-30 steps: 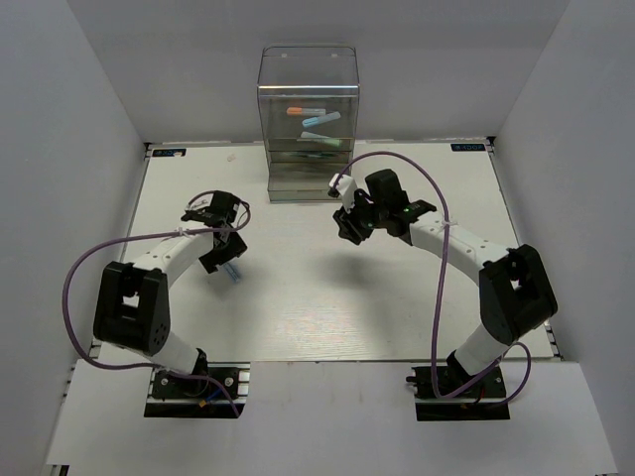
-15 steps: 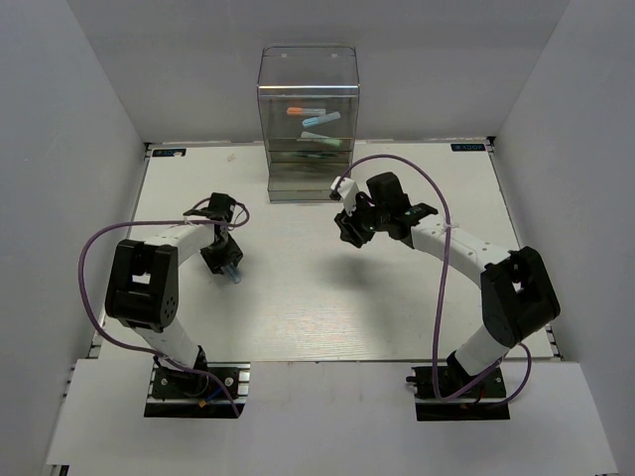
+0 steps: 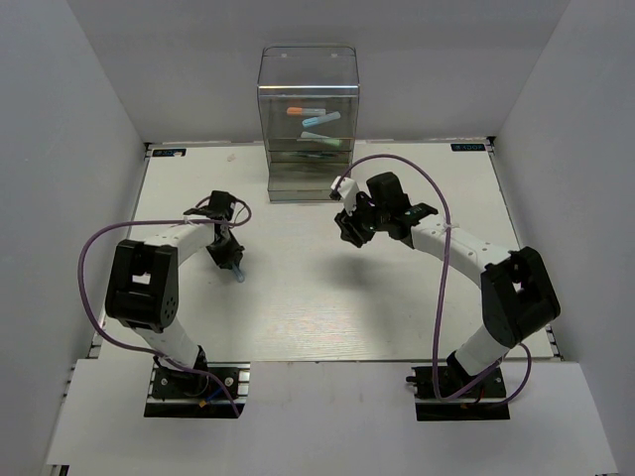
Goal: Sort the stationery into containers
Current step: Pick up the stationery from the center of the board, then place the stationery in the drawer.
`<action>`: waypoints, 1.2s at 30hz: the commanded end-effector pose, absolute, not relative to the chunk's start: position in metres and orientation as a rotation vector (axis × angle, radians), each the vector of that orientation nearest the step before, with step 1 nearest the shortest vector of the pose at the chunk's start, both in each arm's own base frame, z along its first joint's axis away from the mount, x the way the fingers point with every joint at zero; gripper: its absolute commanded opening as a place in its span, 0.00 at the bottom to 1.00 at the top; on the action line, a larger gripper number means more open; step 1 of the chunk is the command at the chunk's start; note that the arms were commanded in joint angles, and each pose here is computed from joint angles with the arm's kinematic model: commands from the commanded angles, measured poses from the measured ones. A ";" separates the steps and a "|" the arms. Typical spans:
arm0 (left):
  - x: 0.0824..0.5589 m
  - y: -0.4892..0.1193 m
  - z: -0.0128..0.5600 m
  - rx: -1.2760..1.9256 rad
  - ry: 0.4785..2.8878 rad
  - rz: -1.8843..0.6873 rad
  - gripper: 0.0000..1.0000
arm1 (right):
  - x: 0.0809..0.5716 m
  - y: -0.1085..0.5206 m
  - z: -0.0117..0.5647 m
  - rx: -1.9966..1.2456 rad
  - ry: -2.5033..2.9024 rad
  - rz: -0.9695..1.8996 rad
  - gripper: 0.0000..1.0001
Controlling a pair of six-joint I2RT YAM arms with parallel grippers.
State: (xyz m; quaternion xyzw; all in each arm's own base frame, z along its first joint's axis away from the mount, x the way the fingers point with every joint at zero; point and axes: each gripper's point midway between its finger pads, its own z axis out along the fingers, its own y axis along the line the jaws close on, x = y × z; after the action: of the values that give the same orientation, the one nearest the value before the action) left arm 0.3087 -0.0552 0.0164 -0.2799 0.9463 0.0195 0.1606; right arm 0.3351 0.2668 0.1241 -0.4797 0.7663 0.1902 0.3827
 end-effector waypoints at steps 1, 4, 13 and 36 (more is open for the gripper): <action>0.345 -0.084 0.069 -0.742 2.558 -0.213 0.00 | 0.343 0.265 0.146 -1.183 1.893 0.452 0.51; 0.365 -0.111 0.104 -0.734 2.469 -0.424 0.00 | 0.348 0.262 0.148 -1.166 1.891 0.428 0.51; 0.444 -0.180 0.177 -0.834 2.179 -0.989 0.00 | 0.370 0.234 0.156 -0.979 1.935 0.290 0.11; 0.558 -0.247 0.159 -1.346 1.870 -1.004 0.04 | 0.377 0.200 0.154 -0.892 1.951 0.222 0.08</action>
State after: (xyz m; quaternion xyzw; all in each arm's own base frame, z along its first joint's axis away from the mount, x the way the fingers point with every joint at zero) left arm 0.5456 -0.2486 0.1484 -0.4775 0.7349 -0.3830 0.2919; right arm 0.3707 0.2015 0.1340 -0.3762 0.8103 0.0937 0.4395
